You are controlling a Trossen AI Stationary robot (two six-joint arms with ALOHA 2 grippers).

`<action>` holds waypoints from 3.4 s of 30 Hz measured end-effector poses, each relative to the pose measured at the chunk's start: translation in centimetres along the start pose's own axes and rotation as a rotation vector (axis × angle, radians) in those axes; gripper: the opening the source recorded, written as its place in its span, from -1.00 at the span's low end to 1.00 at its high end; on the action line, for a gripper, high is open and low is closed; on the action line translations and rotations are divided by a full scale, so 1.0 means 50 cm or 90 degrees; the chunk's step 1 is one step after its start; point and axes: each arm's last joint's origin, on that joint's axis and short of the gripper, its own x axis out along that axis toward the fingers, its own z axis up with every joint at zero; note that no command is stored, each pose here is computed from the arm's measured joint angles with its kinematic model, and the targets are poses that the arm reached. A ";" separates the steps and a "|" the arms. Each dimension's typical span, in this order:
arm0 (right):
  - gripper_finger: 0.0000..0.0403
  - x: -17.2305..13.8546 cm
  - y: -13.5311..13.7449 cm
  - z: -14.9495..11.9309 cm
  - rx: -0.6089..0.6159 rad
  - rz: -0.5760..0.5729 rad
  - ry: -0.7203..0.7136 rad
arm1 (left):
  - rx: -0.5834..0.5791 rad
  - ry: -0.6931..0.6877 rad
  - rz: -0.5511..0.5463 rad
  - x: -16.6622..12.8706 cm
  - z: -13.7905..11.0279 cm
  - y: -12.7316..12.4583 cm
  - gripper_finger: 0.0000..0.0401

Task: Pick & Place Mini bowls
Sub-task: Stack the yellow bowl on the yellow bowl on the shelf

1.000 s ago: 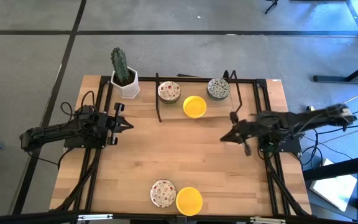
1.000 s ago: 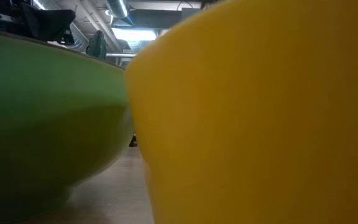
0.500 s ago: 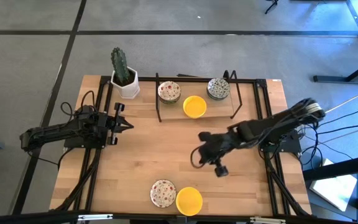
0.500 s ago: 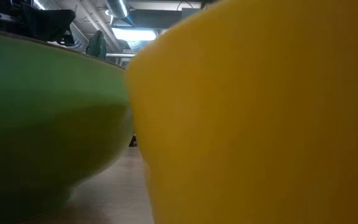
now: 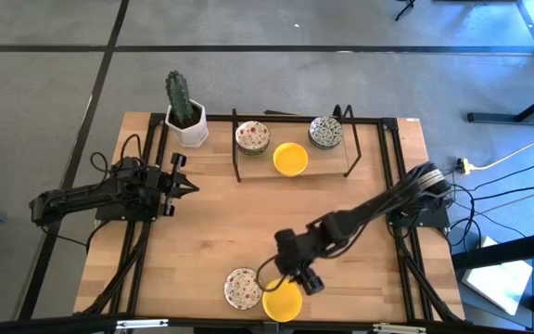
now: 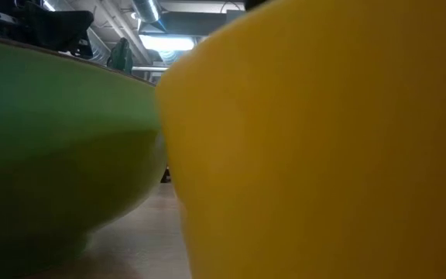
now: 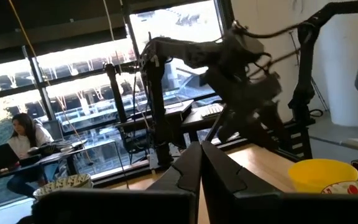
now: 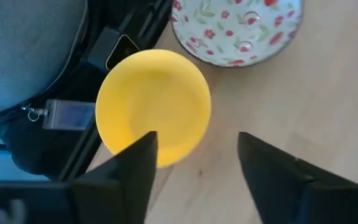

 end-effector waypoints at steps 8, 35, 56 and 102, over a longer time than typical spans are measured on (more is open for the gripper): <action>0.38 0.089 0.002 -0.014 0.016 0.006 0.037 | -0.003 0.001 0.000 0.000 0.000 0.000 -0.97; 0.38 0.202 -0.009 -0.053 0.027 0.044 0.097 | -0.003 0.004 -0.001 0.000 -0.001 0.000 -0.98; -0.76 0.198 -0.009 -0.061 -0.012 0.048 0.123 | -0.003 0.004 -0.001 0.000 -0.001 0.000 -0.98; -0.97 -0.315 -0.008 -0.395 0.052 -0.303 -0.658 | 0.010 0.014 0.002 0.000 -0.005 0.000 -0.98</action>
